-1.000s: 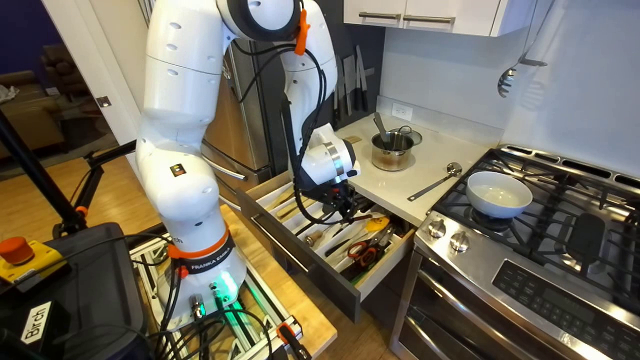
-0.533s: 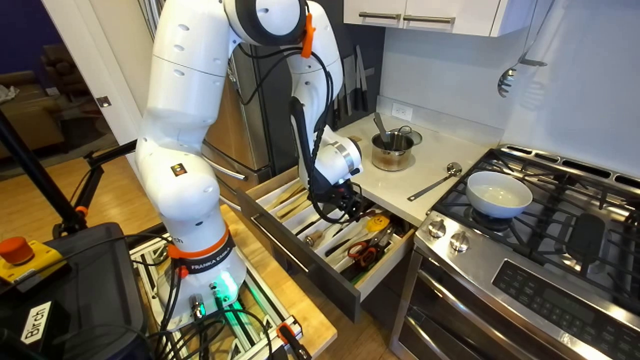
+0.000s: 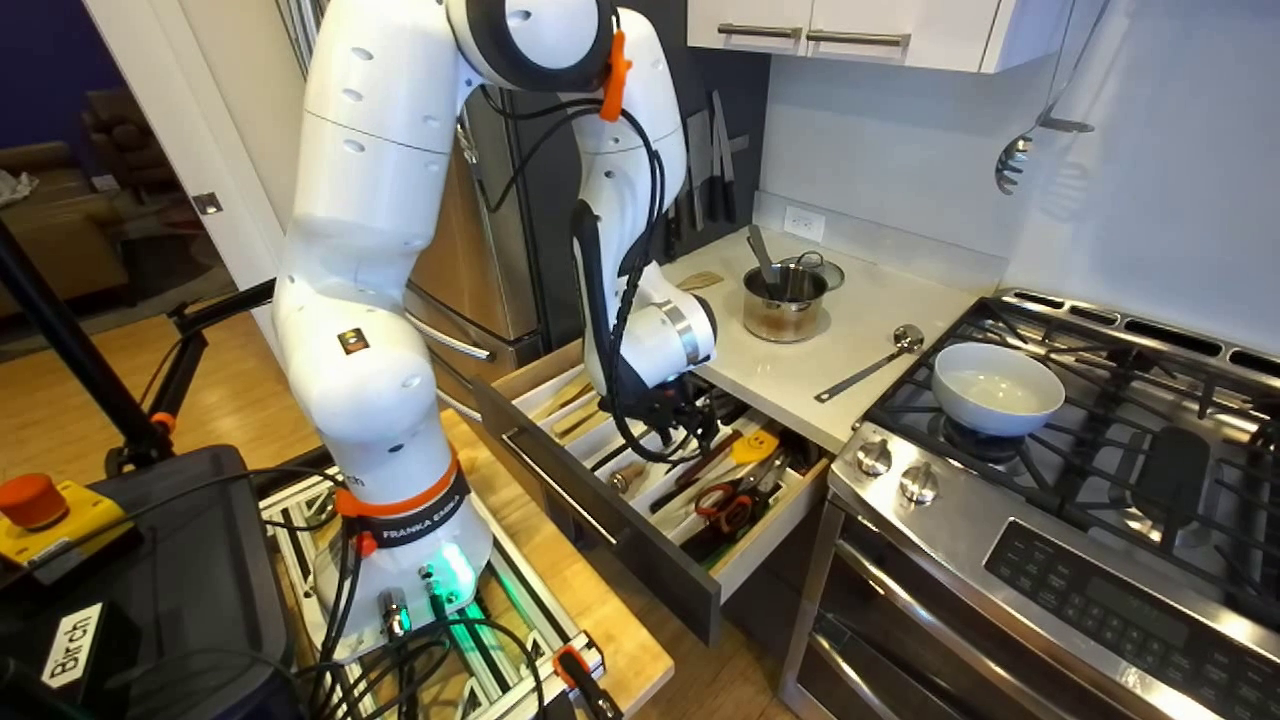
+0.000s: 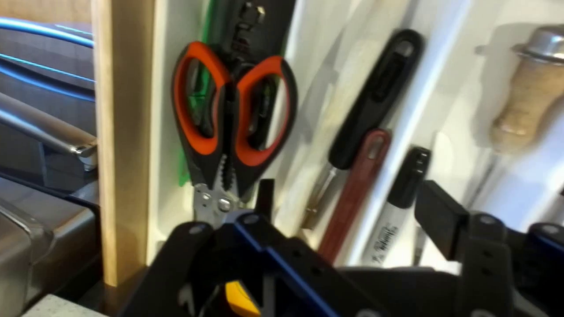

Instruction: Put the stirring spoon into the drawer

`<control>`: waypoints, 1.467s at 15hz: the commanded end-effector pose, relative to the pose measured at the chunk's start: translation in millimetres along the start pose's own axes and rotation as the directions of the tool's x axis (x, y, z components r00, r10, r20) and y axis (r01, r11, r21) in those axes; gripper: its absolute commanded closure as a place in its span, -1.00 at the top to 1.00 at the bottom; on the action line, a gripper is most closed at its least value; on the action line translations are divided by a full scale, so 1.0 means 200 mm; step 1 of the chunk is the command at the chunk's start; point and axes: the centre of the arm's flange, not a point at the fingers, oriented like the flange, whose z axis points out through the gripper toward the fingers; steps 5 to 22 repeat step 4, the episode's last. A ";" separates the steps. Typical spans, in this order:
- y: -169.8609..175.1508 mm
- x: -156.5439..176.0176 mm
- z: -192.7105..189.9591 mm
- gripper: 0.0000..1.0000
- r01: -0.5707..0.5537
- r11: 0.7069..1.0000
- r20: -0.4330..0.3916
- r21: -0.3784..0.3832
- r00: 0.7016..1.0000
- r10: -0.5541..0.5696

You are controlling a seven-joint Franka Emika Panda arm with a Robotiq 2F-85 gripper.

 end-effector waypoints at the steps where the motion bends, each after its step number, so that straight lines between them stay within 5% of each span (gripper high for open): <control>1: 0.00 -0.06 -0.42 1.00 0.072 0.982 -0.109 0.175 0.993 -0.054; 2: -0.02 -0.08 -0.50 1.00 0.108 0.968 -0.150 0.225 0.986 -0.075; 3: -0.06 -0.04 -0.22 1.00 0.067 0.984 -0.114 0.166 0.992 -0.048; 22: -0.07 -0.06 -0.29 1.00 0.084 0.977 -0.144 0.196 0.988 -0.056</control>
